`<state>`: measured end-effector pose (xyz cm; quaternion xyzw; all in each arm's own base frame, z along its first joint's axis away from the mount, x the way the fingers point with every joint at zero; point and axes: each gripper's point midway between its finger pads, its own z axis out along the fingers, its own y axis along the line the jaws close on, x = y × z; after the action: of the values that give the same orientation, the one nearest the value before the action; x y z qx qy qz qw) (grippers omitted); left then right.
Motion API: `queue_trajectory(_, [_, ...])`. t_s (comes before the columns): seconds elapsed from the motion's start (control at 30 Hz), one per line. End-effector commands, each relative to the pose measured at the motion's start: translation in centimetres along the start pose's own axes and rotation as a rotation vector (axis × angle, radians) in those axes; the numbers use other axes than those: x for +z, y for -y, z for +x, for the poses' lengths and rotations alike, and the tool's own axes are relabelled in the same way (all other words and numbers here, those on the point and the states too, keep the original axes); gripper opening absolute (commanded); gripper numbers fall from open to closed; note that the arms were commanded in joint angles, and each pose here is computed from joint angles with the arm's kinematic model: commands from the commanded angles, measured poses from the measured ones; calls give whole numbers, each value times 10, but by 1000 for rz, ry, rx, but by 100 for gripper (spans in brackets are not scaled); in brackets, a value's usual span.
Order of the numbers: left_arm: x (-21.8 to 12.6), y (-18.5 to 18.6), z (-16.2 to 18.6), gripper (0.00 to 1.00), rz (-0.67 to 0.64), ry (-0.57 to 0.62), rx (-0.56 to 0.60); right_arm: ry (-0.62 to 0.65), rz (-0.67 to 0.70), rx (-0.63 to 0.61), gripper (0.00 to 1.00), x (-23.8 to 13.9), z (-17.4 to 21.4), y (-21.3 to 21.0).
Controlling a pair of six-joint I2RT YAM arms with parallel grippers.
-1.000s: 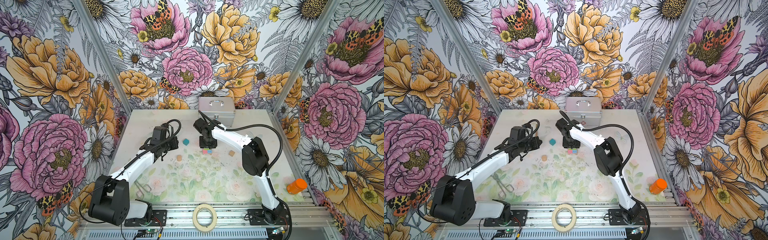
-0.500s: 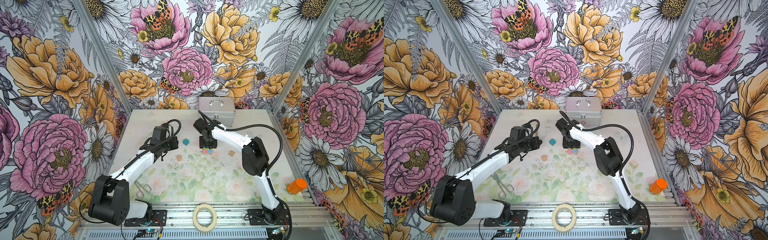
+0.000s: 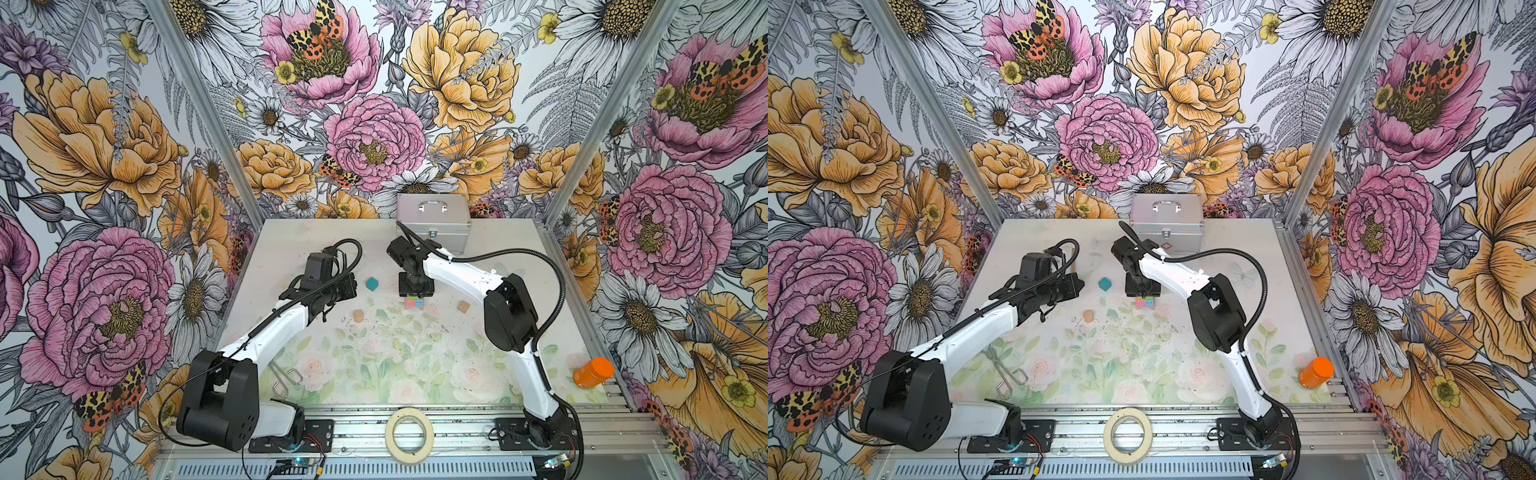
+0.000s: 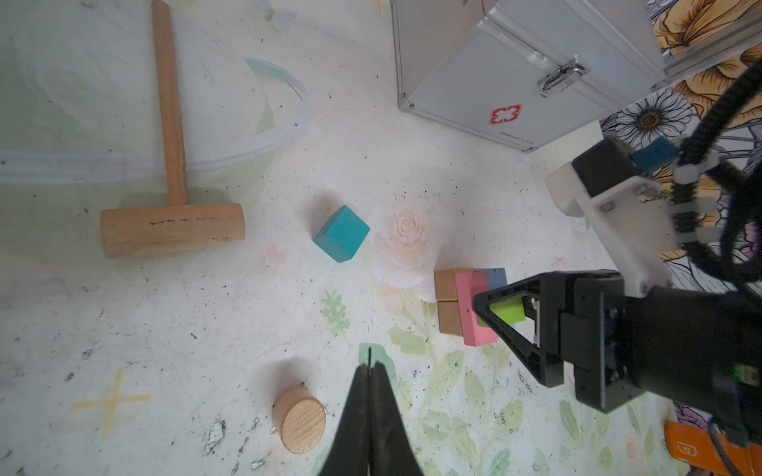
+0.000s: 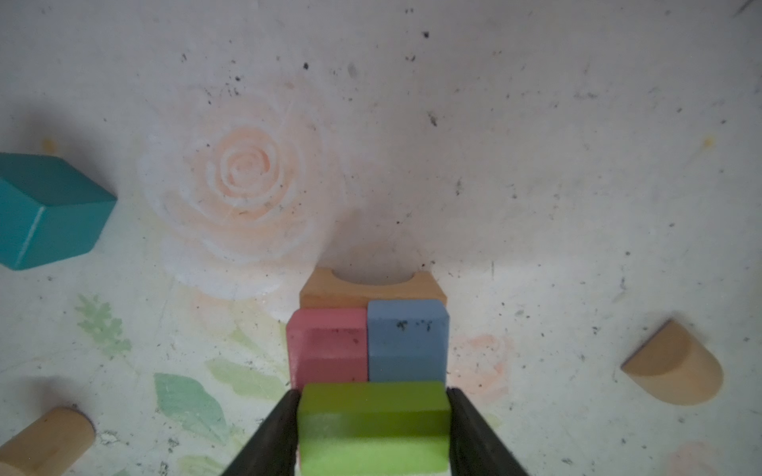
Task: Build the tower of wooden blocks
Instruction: 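Lower the lime-green block onto the pink and blue blocks with the right gripper, then open and raise the right gripper while the left gripper approaches the teal cube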
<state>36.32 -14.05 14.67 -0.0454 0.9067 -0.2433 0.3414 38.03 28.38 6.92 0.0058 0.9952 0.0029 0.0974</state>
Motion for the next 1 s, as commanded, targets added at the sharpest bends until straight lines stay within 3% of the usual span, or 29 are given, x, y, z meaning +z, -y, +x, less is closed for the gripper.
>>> queue_trajectory(0.0, [-3, 0, -8, 0, 15, 40, 2, 35, -31, -7, 57, -12, -8, -8])
queue_trajectory(0.77, [-3, 1, -7, 0, 16, 38, 2, 30, -39, -15, 56, -11, -7, -11])
queue_trajectory(0.97, [-4, 0, -8, 0, 15, 40, 1, 32, -39, -13, 60, -11, -8, -10])
